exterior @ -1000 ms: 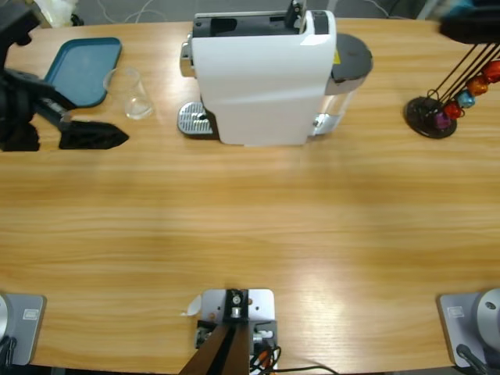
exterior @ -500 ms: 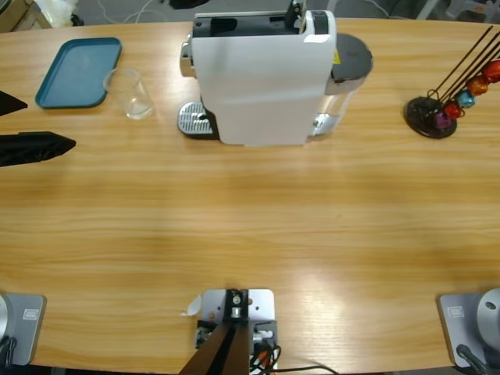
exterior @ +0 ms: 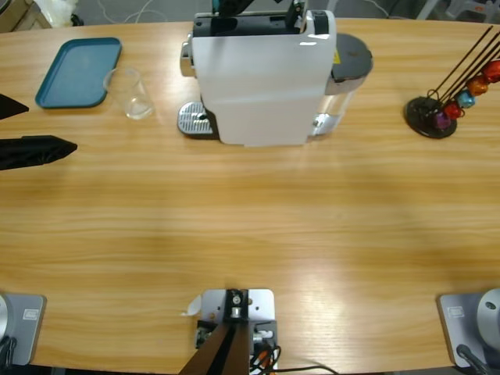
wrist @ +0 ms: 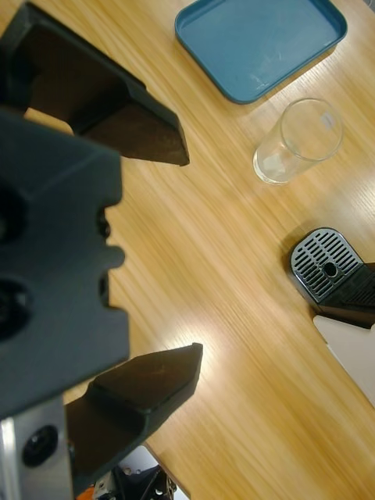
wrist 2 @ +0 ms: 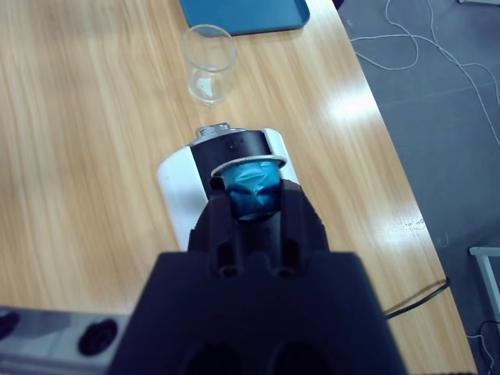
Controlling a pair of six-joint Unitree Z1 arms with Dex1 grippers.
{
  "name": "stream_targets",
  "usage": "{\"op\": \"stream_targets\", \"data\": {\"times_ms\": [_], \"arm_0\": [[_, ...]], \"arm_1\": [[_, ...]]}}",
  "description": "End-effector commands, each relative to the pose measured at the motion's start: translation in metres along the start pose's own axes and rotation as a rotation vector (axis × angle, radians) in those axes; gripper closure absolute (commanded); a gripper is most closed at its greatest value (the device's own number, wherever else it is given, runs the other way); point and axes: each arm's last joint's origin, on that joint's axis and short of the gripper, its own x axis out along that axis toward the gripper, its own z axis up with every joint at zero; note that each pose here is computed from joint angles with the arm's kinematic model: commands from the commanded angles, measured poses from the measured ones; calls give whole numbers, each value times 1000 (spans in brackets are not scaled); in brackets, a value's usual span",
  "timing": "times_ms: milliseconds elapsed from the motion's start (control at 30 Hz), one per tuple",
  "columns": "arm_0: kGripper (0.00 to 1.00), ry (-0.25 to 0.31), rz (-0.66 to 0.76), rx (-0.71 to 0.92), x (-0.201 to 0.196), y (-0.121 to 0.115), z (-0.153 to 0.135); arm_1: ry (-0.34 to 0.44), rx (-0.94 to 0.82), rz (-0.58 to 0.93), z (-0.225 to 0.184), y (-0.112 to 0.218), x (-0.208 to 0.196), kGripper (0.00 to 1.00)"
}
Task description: Pour coffee
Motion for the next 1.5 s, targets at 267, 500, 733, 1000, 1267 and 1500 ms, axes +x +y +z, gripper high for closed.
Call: {"op": "stream_targets", "data": {"times_ms": [267,500,733,1000,1267,1500], "arm_0": [[4,62,22,13,14,1,-14],[4,62,20,11,14,1,-15],[4,61,21,11,14,1,-16],[4,63,19,11,18,0,-14],[0,58,24,14,20,0,-11],[1,37,4,2,16,-1,-4]], "arm_1": [[77,5,44,-19,-2,30,1000],[119,-5,88,-30,10,36,1000],[128,-5,79,-28,12,41,281],[78,-20,5,-13,12,11,9],[-19,29,93,23,72,-55,1000],[133,731,-59,-63,108,-73,1000]]}}
